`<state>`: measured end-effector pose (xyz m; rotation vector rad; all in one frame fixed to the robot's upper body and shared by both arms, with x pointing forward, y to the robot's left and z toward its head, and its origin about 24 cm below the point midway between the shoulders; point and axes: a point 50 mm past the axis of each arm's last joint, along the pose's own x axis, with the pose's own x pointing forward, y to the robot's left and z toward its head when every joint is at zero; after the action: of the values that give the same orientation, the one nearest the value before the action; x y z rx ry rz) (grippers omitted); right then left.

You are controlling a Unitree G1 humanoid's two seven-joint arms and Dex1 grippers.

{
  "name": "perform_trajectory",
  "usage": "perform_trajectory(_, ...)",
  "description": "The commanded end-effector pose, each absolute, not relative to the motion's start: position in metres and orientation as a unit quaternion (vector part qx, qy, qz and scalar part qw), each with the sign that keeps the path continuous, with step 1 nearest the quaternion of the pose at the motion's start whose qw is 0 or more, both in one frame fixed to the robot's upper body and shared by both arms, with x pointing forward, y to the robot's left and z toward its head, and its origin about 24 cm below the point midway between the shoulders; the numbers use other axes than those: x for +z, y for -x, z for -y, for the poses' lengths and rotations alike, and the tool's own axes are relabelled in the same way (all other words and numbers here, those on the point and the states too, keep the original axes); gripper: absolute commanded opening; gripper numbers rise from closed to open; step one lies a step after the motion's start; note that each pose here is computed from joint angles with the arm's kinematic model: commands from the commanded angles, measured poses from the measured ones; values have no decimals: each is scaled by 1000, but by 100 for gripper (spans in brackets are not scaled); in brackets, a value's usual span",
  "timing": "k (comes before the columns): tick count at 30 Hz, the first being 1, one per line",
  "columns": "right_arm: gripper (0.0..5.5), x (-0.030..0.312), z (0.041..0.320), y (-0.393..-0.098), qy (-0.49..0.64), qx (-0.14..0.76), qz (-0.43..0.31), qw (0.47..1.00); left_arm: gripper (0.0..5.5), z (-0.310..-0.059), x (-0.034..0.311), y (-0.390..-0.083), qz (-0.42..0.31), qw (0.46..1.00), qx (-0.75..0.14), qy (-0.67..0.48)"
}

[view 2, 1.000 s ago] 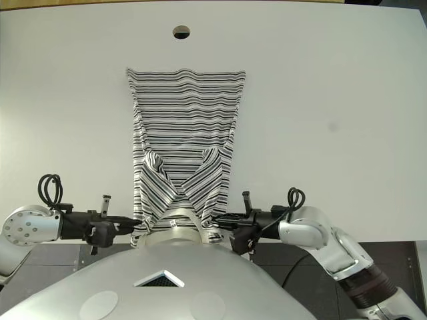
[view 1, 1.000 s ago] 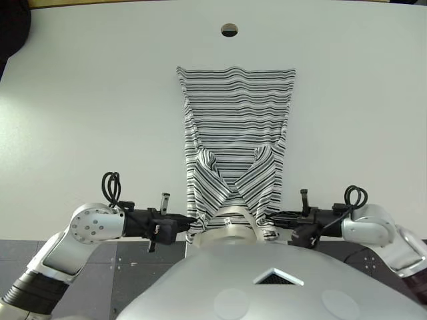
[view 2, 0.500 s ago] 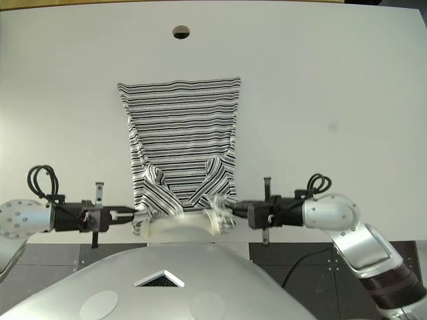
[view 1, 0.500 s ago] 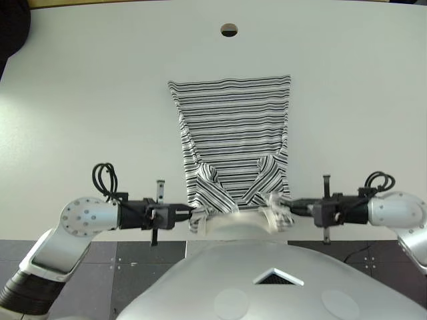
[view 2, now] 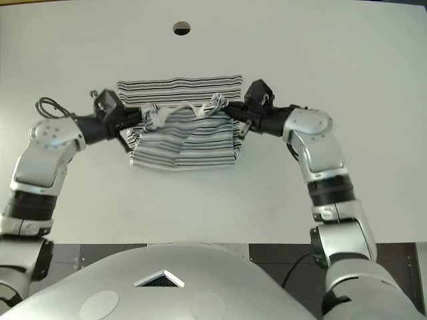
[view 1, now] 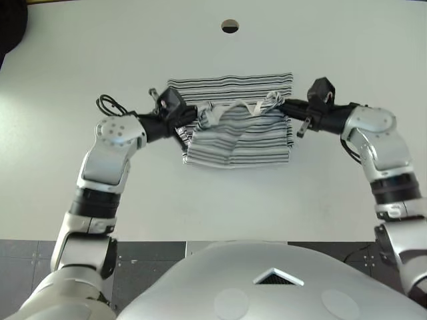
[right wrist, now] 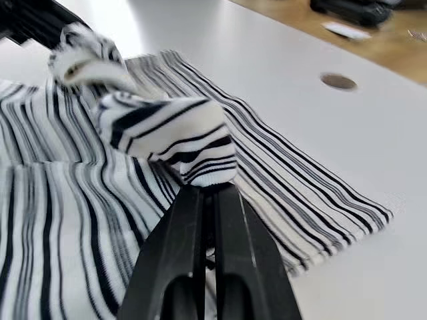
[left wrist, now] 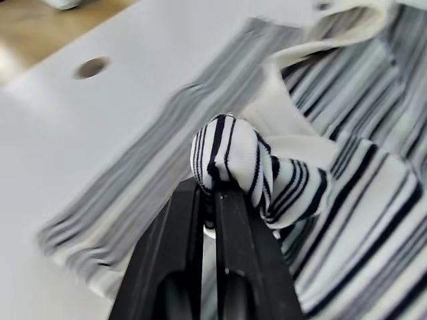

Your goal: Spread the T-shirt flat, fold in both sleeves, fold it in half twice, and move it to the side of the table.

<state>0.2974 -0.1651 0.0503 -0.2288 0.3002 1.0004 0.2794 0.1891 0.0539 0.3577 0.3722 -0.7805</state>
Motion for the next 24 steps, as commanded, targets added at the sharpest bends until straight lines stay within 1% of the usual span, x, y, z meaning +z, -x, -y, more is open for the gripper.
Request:
perform_trajectory(1, 10, 48, 161, -317, 100, 473, -134, 865, 11, -201, 43, -294, -191, 910, -326, -172)
perform_trajectory(3, 10, 47, 158, -324, 86, 468, -127, 870, 11, -205, 38, -299, -191, 917, -302, -176)
perform_trajectory(5, 10, 44, 157, -327, 82, 463, -127, 873, 11, -204, 36, -302, -187, 923, -295, -164)
perform_trajectory(7, 50, 40, 156, -329, 78, 461, -127, 875, 10, -204, 33, -306, -187, 930, -281, -148)
perform_trajectory(8, 70, 41, 155, -331, 72, 456, -124, 878, 44, -205, 32, -308, -186, 935, -269, -138)
perform_trajectory(11, 124, 44, 152, -339, 57, 437, -110, 891, 88, -206, 31, -314, -181, 945, -246, -113)
perform_trajectory(13, 146, 43, 150, -343, 59, 419, -107, 900, 91, -203, 30, -316, -172, 949, -241, -108)
perform_trajectory(16, 146, 40, 154, -349, 69, 371, -111, 919, 91, -196, 33, -317, -156, 954, -237, -97)
perform_trajectory(20, 146, 43, 160, -352, 82, 341, -93, 932, 91, -202, 36, -323, -144, 968, -181, -99)
perform_trajectory(22, 114, 43, 158, -351, 110, 349, -79, 927, 91, -215, 48, -327, -105, 982, -125, -91)
perform_trajectory(23, 97, 43, 156, -350, 126, 352, -70, 925, 91, -218, 56, -325, -72, 985, -120, -102)
perform_trajectory(24, 79, 44, 154, -349, 145, 356, -61, 921, 73, -218, 62, -321, -45, 986, -125, -104)
